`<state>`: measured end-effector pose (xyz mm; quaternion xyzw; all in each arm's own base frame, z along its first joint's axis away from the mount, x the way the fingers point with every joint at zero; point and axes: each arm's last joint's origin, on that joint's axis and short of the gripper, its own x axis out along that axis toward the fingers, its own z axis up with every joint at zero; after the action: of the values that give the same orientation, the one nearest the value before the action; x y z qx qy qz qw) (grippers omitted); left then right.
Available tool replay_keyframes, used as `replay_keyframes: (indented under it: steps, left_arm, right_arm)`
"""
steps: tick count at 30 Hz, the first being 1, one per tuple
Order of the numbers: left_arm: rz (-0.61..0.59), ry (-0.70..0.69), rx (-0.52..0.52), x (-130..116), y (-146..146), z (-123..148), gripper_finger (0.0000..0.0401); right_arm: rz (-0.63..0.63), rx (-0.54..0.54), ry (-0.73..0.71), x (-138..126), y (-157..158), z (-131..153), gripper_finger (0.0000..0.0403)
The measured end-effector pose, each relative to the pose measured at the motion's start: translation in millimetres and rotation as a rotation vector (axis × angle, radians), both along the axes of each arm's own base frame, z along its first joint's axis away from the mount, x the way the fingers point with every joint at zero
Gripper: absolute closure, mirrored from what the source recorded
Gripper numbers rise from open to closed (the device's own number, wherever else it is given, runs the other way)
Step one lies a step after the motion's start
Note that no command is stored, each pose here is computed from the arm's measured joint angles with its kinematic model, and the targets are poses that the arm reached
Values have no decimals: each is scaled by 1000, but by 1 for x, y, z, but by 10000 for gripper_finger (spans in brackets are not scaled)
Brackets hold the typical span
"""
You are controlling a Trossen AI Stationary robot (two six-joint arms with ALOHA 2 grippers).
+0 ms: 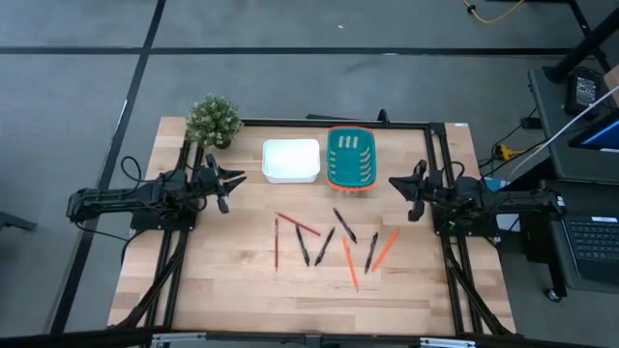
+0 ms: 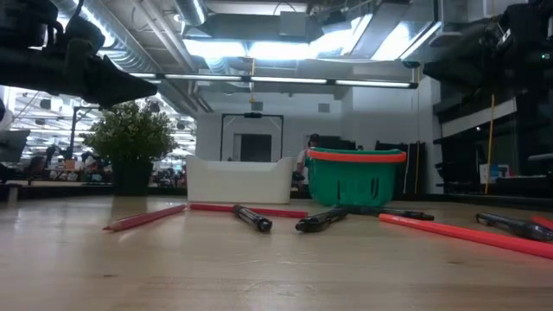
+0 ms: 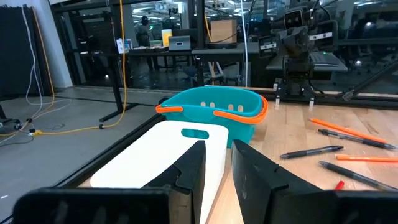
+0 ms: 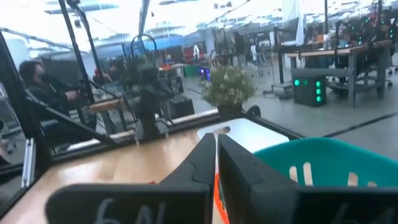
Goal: Sort pens & pencils
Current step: Put the right orange pencil into the blue bin
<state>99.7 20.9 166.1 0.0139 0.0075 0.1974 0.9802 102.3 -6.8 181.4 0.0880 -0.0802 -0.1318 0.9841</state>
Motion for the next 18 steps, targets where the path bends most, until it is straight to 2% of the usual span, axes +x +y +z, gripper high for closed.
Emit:
replay_keyframes:
  steps: [9,15,18]
  left_arm:
    - [0,2,5,0,0,0,329]
    - [-1,6,-13,0,0,-1,329]
    - [-1,-2,-31,0,0,-1,329]
  right_arm:
    - [57,79,-64,0,1,4,382]
    - [103,10,-46,0,3,4,382]
    - [185,-4,-45,0,5,4,382]
